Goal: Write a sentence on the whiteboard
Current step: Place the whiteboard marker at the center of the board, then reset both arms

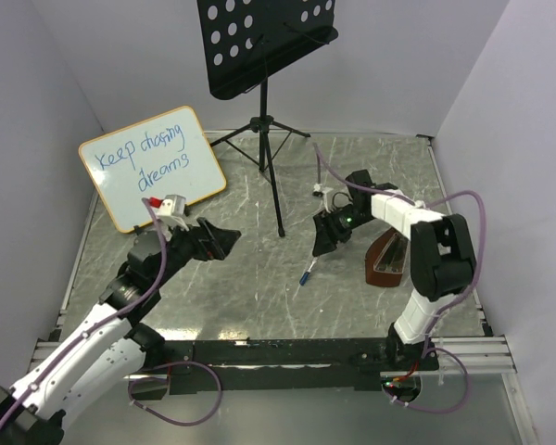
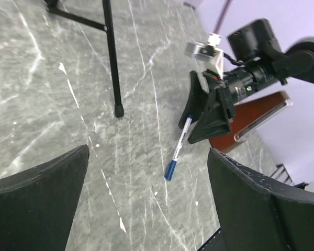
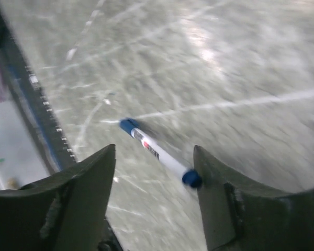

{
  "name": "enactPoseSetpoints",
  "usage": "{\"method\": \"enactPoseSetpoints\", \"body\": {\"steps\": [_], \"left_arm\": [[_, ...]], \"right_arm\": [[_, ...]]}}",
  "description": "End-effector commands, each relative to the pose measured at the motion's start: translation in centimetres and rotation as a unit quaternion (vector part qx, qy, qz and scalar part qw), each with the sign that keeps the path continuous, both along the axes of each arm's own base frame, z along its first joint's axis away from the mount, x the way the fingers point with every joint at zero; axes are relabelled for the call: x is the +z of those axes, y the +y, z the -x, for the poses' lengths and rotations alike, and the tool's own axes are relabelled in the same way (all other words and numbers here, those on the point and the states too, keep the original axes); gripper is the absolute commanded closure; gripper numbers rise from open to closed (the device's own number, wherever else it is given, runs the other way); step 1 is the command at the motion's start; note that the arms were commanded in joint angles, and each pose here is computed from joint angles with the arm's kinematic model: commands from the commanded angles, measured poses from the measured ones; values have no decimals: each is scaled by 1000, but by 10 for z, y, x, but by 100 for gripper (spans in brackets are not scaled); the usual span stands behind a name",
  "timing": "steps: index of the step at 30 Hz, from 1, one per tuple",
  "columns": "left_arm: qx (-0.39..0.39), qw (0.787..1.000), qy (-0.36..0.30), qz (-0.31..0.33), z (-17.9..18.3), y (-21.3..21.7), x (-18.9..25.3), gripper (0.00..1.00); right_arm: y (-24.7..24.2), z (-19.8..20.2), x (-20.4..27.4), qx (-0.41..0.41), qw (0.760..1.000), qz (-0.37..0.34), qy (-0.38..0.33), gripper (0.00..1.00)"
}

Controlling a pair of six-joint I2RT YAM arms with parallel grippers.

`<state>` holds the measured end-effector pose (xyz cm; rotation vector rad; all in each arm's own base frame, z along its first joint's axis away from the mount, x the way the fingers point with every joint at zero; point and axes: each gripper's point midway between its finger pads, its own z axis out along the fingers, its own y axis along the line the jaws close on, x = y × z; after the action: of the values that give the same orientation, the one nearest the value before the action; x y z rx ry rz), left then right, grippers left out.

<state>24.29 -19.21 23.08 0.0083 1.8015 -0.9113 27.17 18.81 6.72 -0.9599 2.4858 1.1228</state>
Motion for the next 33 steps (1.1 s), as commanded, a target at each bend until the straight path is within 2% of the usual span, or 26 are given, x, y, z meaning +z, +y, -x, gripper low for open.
{"method": "enactPoseSetpoints", "body": {"steps": [1, 5, 9, 12, 14, 15, 17, 18, 20, 23, 26, 29, 33], "left_arm": [[42, 999, -13, 21, 4, 19, 28, 3], [64, 998, -28, 7, 7, 33, 48, 3], [93, 995, -28, -18, 8, 48, 63, 3], [124, 991, -38, -28, 4, 61, 76, 4], [138, 989, -39, -35, 4, 68, 82, 4], [143, 988, -52, -36, 5, 72, 96, 3], [158, 985, -54, -53, 5, 81, 105, 4], [160, 983, -73, -57, 8, 84, 123, 3], [171, 980, -78, -72, 11, 92, 130, 3], [181, 976, -95, -76, 18, 102, 148, 3], [181, 975, -109, -69, 26, 106, 157, 3], [181, 975, -110, -68, 30, 108, 155, 3], [180, 975, -109, -69, 32, 109, 152, 3]], "right_arm": [[-16, -29, 47, -29, 990, 31, -135, 25], [-27, -43, 88, -37, 972, 51, -225, 22], [-45, -52, 156, -56, 941, 63, -328, 19], [-62, -52, 211, -108, 918, 40, -379, 12], [-75, -47, 239, -159, 909, 11, -384, 7], [-79, -38, 260, -179, 896, -3, -407, 1], [-97, -40, 283, -259, 868, -7, -424, 0], [-105, -31, 303, -291, 845, -12, -448, 0], [-127, -29, 320, -374, 808, -6, -456, 0], [-147, -14, 338, -438, 776, 8, -453, 0], [-151, -8, 337, -456, 774, 11, -440, 0], [-154, -2, 335, -459, 762, 10, -456, 0], [-154, 1, 331, -456, 758, 7, -466, 0]]}}
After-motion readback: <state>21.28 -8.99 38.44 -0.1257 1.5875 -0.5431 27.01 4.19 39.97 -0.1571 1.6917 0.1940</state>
